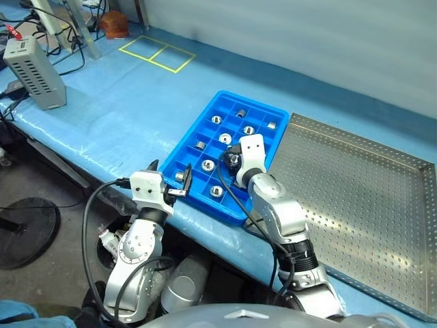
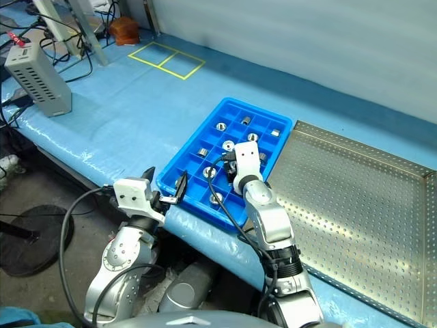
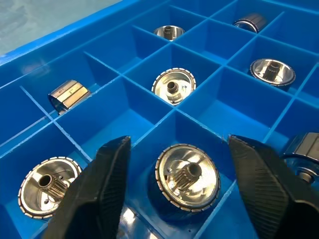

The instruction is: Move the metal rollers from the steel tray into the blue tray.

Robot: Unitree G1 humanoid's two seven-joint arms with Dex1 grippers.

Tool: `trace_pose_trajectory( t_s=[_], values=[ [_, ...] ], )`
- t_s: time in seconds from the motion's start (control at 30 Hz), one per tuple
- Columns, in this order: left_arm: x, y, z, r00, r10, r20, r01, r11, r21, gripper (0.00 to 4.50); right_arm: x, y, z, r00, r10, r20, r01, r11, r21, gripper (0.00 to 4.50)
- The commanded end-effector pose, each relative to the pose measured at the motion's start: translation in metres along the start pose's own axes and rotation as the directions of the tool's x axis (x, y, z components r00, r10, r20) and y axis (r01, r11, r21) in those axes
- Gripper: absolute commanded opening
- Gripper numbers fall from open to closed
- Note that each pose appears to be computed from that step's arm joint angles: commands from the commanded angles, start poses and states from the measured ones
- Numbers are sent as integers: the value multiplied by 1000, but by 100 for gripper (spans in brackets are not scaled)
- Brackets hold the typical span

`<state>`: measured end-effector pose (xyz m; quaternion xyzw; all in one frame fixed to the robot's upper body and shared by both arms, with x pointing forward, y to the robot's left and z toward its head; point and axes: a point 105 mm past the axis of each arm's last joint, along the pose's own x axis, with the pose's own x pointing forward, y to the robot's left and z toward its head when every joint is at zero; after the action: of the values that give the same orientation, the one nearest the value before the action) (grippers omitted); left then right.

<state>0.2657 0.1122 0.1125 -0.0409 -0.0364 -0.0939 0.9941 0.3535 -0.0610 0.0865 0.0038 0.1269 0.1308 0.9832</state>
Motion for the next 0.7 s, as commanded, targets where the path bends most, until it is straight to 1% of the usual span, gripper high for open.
trace_pose_trajectory(
  t_s=[0.03, 0.07, 0.2, 0.37, 0.5, 0.7],
  values=[
    [3, -4, 10, 999, -25, 46, 25, 1000, -2, 450, -4, -2, 12, 999, -13, 42, 12, 1000, 12, 432],
    [4, -4, 10, 998, -28, 48, 28, 1000, 0, 450, -4, -3, 13, 999, -14, 51, 14, 1000, 9, 446],
    [12, -6, 13, 996, -53, 68, 52, 999, 14, 450, -9, -3, 20, 996, -8, 91, 9, 1000, -13, 446],
    [35, -11, 22, 985, -121, 120, 116, 992, 47, 450, -21, -7, 24, 992, -16, 127, 19, 1000, -20, 446],
    [51, -17, 27, 974, -178, 141, 170, 983, 63, 450, -31, -21, 23, 987, -68, 145, 71, 997, -13, 446],
    [69, -29, 26, 960, -243, 139, 235, 970, 66, 450, -48, -44, 26, 971, -144, 190, 147, 989, 0, 446]
  ],
)
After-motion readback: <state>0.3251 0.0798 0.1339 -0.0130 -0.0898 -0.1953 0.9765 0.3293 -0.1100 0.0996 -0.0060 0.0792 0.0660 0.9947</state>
